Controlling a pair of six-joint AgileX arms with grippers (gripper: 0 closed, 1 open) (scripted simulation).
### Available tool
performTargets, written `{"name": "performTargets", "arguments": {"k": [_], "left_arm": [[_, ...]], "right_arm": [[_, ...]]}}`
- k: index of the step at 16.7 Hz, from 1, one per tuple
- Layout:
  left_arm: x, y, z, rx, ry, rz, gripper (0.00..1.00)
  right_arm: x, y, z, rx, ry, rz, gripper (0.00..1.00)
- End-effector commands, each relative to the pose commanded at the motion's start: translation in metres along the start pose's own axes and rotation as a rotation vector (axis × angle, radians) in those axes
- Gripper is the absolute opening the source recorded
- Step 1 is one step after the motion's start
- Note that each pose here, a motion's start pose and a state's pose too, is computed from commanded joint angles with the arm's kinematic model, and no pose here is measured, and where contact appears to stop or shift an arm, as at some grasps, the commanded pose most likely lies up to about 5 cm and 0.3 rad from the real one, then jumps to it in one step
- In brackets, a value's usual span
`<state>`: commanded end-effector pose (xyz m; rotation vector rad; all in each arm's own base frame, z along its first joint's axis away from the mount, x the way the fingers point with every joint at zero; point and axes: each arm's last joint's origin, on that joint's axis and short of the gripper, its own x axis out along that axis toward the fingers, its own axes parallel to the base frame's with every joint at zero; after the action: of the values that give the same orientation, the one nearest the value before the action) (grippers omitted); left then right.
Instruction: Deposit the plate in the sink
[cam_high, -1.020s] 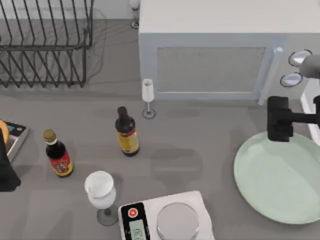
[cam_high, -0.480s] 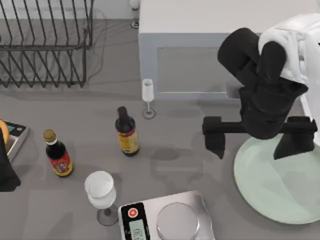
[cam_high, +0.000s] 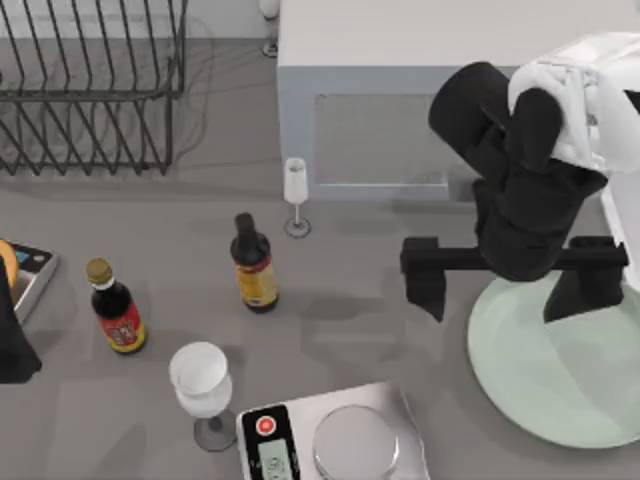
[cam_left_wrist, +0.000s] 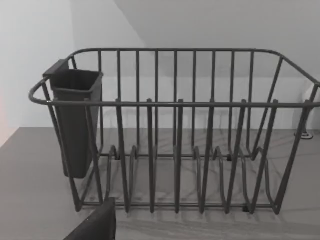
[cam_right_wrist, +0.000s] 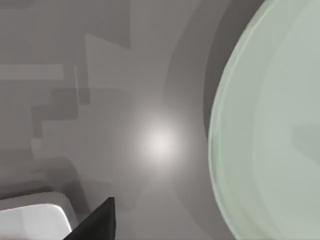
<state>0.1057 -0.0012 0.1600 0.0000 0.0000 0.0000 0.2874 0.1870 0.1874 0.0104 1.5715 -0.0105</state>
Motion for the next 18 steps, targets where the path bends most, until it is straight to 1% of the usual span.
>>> {"name": "performTargets", "arguments": {"k": [2,7,9,14,18], "left_arm": [[0.0,0.0,0.0,0.0,0.0,0.0,1.0],[0.0,0.0,0.0,0.0,0.0,0.0,1.0],[0.0,0.0,0.0,0.0,0.0,0.0,1.0],[0.0,0.0,0.0,0.0,0.0,0.0,1.0],[0.0,0.0,0.0,0.0,0.0,0.0,1.0]], "right_arm": [[0.016,0.001,0.001,-0.001,0.002,-0.001,1.0],[0.075,0.002,0.004,0.001,-0.014,0.007,1.0],[0.092,0.001,0.001,-0.001,-0.006,0.002,1.0],[0.097,0.001,-0.001,-0.003,-0.001,0.0,1.0],[0.097,0.001,-0.001,-0.003,-0.001,0.0,0.7]]}}
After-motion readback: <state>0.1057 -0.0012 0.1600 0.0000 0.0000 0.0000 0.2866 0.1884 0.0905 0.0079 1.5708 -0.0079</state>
